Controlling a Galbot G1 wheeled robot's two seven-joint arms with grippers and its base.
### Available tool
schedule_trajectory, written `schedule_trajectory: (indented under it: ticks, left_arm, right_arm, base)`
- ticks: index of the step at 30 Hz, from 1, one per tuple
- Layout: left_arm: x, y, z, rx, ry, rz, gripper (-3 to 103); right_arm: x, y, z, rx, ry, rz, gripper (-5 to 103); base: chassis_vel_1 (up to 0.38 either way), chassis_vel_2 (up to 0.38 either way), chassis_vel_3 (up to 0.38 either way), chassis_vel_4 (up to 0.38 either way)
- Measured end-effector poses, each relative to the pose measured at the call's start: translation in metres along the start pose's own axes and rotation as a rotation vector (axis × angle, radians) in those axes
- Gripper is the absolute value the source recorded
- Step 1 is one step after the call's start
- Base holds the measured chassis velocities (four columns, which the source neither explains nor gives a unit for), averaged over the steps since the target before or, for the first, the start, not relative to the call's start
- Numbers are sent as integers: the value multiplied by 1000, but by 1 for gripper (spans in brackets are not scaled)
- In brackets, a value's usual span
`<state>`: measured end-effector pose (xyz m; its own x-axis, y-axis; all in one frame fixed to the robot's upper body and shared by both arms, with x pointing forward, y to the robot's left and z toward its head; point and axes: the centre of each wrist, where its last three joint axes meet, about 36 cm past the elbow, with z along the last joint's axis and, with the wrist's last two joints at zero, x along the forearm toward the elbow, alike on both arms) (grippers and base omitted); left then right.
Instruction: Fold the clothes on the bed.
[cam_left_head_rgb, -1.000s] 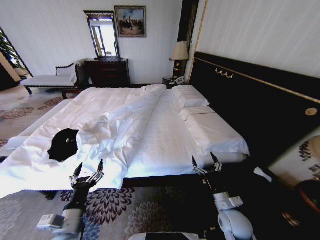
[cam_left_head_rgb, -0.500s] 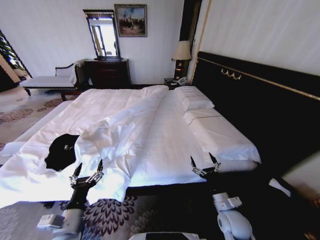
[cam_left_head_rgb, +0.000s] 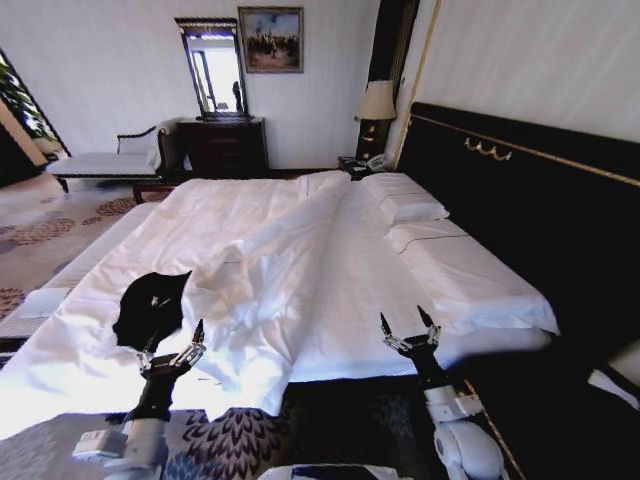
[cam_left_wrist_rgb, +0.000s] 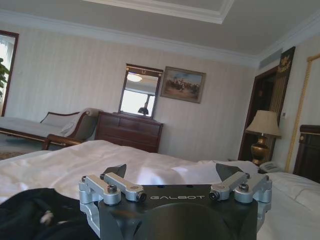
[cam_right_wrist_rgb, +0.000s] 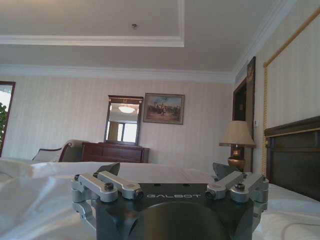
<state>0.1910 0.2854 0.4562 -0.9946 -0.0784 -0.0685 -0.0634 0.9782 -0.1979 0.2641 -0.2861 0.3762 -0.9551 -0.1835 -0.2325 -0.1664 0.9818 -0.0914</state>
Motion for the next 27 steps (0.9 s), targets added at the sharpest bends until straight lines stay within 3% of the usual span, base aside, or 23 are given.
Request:
schedule_trajectory:
  ticks: [7, 15, 16, 20, 21, 23, 25, 27]
  left_arm:
    - [0, 2, 1, -3, 1, -6, 100]
    - [0, 6, -2, -13, -7, -14, 100]
    - [0, 8, -4, -17, -9, -16, 100]
    - [3, 18, -10, -51, -11, -40, 100]
    - [3, 18, -10, -51, -11, -40, 100]
    - [7, 19, -16, -76, -8, -67, 100]
    - [8, 18, -19, -84, -7, -72, 100]
    - [10, 15, -28, -113, -11, -85, 100]
  right_arm:
    - [-1, 4, 5, -11, -3, -6, 100]
    - [-6, 17, 9, -97, -45, -30, 100]
    - [-8, 21, 8, -132, -53, -36, 100]
    - [-27, 51, -9, -402, -53, -58, 100]
    - [-27, 51, -9, -402, -53, -58, 100]
    - [-51, 75, -20, -546, 4, -62, 100]
    - [-57, 80, -22, -575, 25, -61, 100]
    - [-77, 98, -27, -662, 99, -75, 100]
  base:
    - [104, 156, -95, -173]
    - [5, 11, -4, -6]
    - [0, 0, 0, 0]
    - [0, 0, 0, 0]
    - [0, 0, 0, 0]
    - [0, 0, 0, 0]
    - [0, 0, 0, 0]
    - [0, 0, 0, 0]
